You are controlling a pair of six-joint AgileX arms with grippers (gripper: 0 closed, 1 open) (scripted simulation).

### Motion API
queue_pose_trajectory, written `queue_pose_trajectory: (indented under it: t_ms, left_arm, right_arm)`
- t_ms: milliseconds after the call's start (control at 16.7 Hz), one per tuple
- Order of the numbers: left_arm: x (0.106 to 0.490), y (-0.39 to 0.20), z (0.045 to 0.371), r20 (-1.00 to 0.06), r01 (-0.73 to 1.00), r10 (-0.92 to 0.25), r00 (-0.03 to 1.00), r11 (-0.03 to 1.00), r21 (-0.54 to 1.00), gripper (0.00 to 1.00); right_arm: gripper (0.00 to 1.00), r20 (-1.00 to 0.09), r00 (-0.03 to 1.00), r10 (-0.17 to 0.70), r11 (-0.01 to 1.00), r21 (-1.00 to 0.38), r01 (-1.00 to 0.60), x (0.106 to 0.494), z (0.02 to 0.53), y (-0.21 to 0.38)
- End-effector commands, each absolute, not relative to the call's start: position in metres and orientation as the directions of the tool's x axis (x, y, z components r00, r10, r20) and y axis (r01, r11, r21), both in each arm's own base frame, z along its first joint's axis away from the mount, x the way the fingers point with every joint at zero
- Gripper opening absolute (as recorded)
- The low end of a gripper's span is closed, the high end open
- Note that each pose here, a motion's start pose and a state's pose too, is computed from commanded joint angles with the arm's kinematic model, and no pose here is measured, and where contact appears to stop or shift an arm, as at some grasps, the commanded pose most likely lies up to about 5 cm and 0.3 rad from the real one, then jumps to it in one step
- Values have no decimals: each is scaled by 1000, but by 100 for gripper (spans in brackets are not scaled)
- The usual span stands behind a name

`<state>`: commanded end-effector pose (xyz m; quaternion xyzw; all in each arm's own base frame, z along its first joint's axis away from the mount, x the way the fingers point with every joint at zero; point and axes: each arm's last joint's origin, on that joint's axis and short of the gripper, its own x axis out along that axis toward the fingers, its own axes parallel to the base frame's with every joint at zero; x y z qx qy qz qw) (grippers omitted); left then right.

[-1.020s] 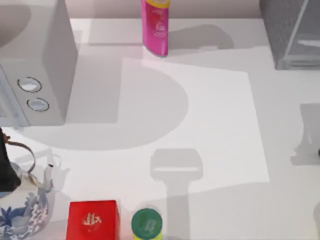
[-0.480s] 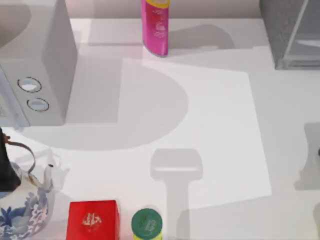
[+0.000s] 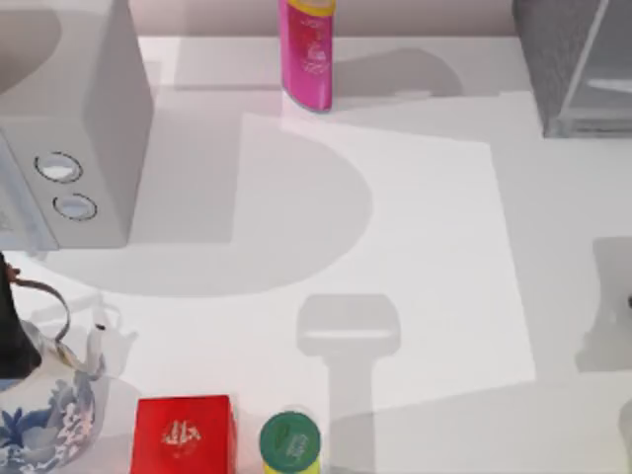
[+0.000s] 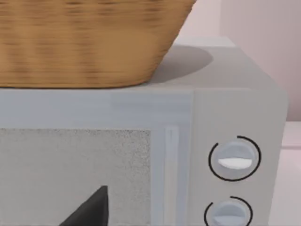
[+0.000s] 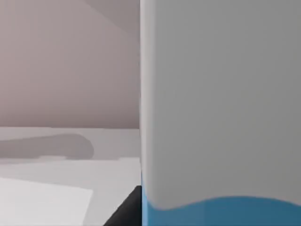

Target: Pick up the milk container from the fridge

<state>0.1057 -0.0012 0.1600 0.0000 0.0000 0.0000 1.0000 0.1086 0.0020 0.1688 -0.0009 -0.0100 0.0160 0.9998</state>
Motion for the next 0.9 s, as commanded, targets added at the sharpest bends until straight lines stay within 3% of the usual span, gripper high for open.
queue_pose_trajectory:
  t_ms: [420, 900]
  left_arm:
    - [106, -1, 160, 0, 0, 0, 1000, 1000, 0, 100]
    - [106, -1, 160, 0, 0, 0, 1000, 1000, 0, 100]
  right_arm:
    - [0, 46, 966, 256, 967, -15, -256, 147, 201, 35]
    - [0, -38, 842, 538, 843, 3, -538, 212, 169, 120]
